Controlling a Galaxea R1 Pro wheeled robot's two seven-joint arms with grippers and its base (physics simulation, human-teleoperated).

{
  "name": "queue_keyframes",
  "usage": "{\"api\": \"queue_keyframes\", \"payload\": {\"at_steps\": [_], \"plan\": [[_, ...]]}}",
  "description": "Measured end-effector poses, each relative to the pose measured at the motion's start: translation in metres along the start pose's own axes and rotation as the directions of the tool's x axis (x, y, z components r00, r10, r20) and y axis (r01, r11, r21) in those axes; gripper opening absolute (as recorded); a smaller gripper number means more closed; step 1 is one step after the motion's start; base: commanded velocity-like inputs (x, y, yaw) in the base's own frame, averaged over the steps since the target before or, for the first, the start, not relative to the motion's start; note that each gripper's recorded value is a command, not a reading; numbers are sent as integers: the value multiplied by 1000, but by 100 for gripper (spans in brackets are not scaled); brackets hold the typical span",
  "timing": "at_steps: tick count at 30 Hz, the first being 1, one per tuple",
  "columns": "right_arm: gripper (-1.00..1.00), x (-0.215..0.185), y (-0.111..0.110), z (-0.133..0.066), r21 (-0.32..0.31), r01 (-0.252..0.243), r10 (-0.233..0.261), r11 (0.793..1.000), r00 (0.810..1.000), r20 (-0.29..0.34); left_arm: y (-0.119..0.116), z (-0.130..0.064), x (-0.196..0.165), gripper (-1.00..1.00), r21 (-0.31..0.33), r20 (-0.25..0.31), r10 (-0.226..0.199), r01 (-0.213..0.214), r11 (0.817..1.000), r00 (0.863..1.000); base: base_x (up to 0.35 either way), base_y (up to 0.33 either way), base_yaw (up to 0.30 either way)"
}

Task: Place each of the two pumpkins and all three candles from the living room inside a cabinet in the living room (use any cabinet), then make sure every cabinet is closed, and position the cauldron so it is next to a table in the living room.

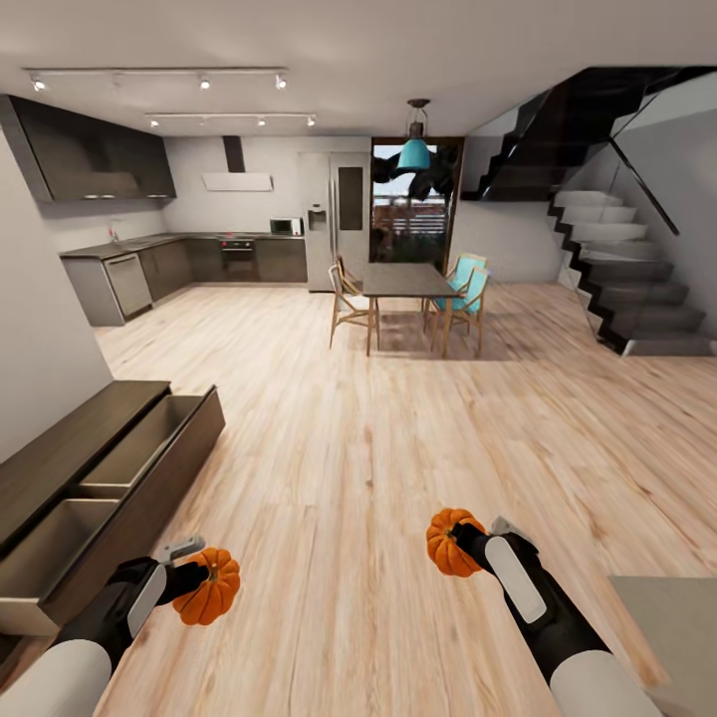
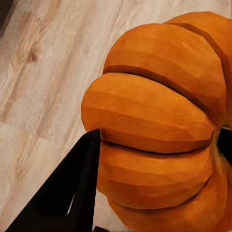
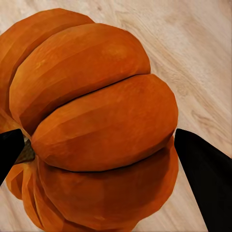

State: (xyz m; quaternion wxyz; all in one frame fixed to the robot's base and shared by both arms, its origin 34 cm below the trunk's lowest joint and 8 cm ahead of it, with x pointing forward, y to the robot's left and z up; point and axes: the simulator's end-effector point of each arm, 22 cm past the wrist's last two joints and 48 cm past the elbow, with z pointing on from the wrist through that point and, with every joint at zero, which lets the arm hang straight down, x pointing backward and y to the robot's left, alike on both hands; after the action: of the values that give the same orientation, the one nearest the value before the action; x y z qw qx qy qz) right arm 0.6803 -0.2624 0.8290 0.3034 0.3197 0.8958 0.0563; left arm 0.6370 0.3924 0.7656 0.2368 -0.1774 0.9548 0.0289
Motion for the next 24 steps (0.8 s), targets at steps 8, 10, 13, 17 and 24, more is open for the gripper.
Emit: {"api": "queue_keyframes", "payload": {"at_steps": [8,10,13,17,24], "plan": [[-100,1,0,0,1,0,0,1000,1000,-2,0,0,-1,-100,-1,2,0,0,1000,1000,329,0,0],[-100,1,0,0,1,0,0,1000,1000,-2,0,0,-1,-100,-1,3,0,0,1000,1000,329,0,0],[-100,1,0,0,1,0,0,1000,1000,-2,0,0,-1,-100,-1,3,0,0,1000,1000,329,0,0],[-100,1,0,0,1,0,0,1000,1000,-2,0,0,-1,-100,-1,3,0,0,1000,1000,329,0,0],[-100,1,0,0,1,0,0,1000,1000,-2,0,0,-1,-100,-2,3,0,0,1000,1000,329,0,0]]}}
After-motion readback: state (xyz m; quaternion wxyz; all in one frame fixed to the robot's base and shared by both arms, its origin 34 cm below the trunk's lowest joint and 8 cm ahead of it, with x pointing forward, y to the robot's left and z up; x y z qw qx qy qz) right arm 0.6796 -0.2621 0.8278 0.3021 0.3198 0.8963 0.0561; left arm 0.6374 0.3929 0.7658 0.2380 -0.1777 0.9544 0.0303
